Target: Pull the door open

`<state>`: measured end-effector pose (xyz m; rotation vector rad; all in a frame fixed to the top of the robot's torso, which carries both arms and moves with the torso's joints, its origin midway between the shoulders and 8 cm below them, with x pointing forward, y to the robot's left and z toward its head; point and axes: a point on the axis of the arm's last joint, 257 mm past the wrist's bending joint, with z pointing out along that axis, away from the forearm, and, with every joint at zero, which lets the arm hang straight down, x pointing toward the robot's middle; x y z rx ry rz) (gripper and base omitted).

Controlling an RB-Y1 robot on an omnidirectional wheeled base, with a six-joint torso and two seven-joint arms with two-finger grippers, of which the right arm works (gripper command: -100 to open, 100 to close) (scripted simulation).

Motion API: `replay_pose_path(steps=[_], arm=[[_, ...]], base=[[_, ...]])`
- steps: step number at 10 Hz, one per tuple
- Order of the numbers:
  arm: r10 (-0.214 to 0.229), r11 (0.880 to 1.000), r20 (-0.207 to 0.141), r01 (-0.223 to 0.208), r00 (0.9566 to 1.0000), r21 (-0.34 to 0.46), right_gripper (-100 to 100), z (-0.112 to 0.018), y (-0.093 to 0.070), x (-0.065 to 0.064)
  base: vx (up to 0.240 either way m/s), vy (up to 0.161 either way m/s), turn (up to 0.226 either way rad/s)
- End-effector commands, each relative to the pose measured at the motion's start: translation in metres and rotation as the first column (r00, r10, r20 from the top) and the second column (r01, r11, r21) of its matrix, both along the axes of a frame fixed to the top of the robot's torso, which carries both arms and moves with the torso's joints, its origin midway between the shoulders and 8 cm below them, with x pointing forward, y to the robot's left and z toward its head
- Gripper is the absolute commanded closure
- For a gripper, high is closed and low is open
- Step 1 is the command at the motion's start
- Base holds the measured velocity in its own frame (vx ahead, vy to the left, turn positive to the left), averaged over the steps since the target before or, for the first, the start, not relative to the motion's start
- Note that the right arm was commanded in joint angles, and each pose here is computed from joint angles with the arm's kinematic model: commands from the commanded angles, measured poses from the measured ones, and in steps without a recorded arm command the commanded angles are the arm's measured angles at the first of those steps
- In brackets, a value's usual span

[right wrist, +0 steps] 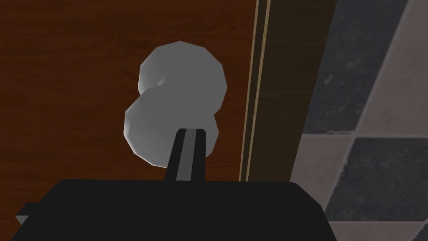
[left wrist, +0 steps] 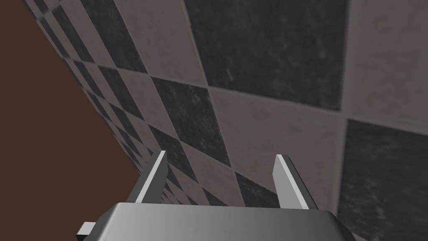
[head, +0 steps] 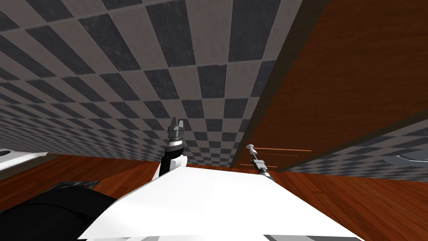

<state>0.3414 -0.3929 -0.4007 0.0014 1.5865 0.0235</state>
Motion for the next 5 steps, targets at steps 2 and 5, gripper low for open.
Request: replay_pose_path(steps=[2, 5], arm=[[0.009, 1.0, 0.006, -0.009, 0.9999, -0.006, -100, 0.0033, -0.0028, -0.0047], [0.021, 1.0, 0.014, -0.021, 0.9997, -0.013, -100, 0.0076, -0.0061, -0.0106]], base=[[-0.143, -0.014, -0.047], [-0.202, -0.003, -0.037]])
